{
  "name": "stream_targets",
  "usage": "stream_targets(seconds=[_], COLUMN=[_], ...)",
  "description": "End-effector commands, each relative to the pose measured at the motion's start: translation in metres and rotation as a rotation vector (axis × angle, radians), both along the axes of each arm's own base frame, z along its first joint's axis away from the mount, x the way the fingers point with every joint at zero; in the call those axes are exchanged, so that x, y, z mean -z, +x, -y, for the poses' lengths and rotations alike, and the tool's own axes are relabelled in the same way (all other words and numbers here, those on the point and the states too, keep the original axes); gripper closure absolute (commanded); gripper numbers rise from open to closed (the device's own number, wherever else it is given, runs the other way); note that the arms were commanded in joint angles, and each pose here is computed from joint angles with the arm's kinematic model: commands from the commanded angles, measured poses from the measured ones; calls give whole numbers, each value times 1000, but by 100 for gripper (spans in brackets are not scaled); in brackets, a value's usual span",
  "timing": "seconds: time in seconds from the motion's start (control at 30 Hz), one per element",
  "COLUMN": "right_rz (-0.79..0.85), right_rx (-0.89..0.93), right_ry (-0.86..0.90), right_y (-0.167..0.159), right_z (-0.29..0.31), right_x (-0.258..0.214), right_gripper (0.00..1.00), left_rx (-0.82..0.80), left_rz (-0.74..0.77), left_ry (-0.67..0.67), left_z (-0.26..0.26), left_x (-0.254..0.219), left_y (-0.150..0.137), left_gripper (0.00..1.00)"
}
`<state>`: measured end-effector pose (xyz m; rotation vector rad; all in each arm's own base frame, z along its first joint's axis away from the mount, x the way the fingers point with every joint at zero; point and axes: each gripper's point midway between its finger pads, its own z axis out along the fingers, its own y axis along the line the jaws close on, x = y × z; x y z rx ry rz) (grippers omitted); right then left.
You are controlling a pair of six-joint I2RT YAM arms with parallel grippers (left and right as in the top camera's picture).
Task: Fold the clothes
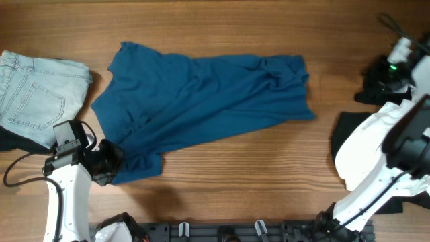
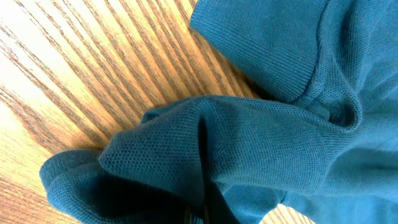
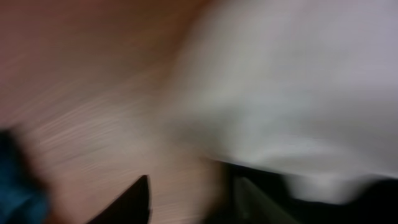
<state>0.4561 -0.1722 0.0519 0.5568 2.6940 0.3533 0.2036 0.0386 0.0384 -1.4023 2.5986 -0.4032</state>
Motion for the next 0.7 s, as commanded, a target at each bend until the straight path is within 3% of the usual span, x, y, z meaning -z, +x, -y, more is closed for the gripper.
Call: stream_targets(seconds=[0.0, 0.13, 0.2, 0.33, 0.53, 0.67], right_rz=[132, -93, -275, -586, -703, -606], right_rx=[-316, -367, -241, -116, -113, -61], right_ry=[-7, -142, -212, -182, -45, 18], right_y=[28, 4, -28, -101, -143, -139], right_z=[-112, -169, -164, -166, -188, -199], right_x=[-59, -16, -5, -6, 23, 43], right_gripper=[49, 49, 48, 44, 43, 42], left_rx=[17, 17, 17, 17, 17, 17], left_rz=[11, 11, 11, 12, 11, 15], left_ry=[0, 0, 0, 0, 0, 2], left_z=[-1, -1, -1, -1, -1, -1], left_x=[-2, -2, -2, -2, -2, -2], left_y=[2, 2, 2, 2, 2, 3], left_gripper=[96, 96, 96, 96, 96, 96])
